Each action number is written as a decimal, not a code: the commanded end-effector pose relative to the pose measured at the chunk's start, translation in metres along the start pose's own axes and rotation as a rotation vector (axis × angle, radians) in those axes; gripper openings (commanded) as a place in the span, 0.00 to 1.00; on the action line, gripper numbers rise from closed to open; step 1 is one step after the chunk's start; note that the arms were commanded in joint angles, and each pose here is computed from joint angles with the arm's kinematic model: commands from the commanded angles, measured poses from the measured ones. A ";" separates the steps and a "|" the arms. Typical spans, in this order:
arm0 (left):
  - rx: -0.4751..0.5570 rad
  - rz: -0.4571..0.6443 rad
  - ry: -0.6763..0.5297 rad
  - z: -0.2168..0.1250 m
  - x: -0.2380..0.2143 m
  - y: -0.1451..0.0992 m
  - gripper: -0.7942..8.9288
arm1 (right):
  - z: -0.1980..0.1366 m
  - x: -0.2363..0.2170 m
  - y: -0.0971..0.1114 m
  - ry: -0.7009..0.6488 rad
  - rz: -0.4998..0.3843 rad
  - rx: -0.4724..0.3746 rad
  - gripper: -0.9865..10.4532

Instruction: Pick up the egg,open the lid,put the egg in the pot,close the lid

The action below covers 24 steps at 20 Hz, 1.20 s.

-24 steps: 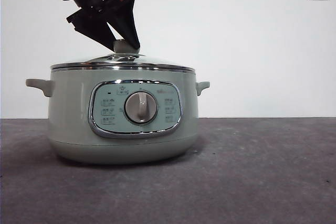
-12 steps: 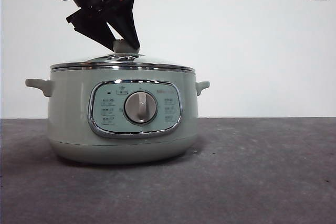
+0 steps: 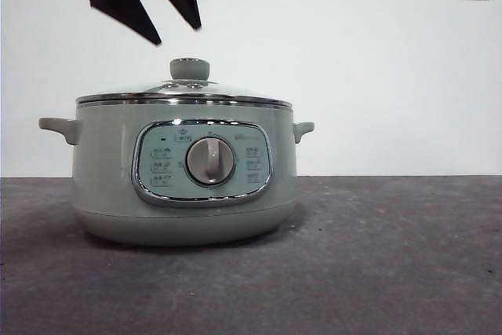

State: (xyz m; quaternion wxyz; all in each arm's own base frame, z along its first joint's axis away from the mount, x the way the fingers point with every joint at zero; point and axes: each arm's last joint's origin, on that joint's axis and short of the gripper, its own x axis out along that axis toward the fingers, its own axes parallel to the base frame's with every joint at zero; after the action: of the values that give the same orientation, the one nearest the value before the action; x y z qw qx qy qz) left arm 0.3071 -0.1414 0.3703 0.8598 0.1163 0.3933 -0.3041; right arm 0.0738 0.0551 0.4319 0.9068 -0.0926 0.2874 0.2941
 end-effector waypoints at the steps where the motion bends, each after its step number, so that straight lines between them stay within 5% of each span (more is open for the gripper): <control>1: 0.008 0.001 -0.001 0.007 -0.030 -0.005 0.50 | -0.001 0.002 0.000 0.005 0.001 0.010 0.47; 8: 0.008 -0.047 -0.030 -0.020 -0.134 -0.031 0.50 | -0.001 0.006 0.001 0.046 0.035 -0.001 0.47; 14: -0.001 -0.039 -0.243 -0.055 -0.214 -0.054 0.50 | 0.000 0.017 0.003 0.116 0.108 -0.029 0.47; 22: 0.024 -0.118 -0.323 -0.071 -0.240 -0.064 0.49 | 0.000 0.021 0.004 0.139 0.123 -0.037 0.47; 23: 0.023 -0.119 -0.318 -0.070 -0.238 -0.063 0.45 | -0.001 0.021 0.004 0.153 0.122 -0.036 0.46; 24: 0.022 -0.119 -0.314 -0.069 -0.236 -0.063 0.30 | -0.003 0.021 0.004 0.175 0.123 -0.034 0.40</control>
State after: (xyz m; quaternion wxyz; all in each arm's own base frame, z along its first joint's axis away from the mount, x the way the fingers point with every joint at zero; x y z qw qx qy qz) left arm 0.1080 -0.0587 0.5037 0.8902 0.0566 0.2577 -0.3715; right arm 0.0834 0.0666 0.4187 0.8582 -0.1128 0.3657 0.3421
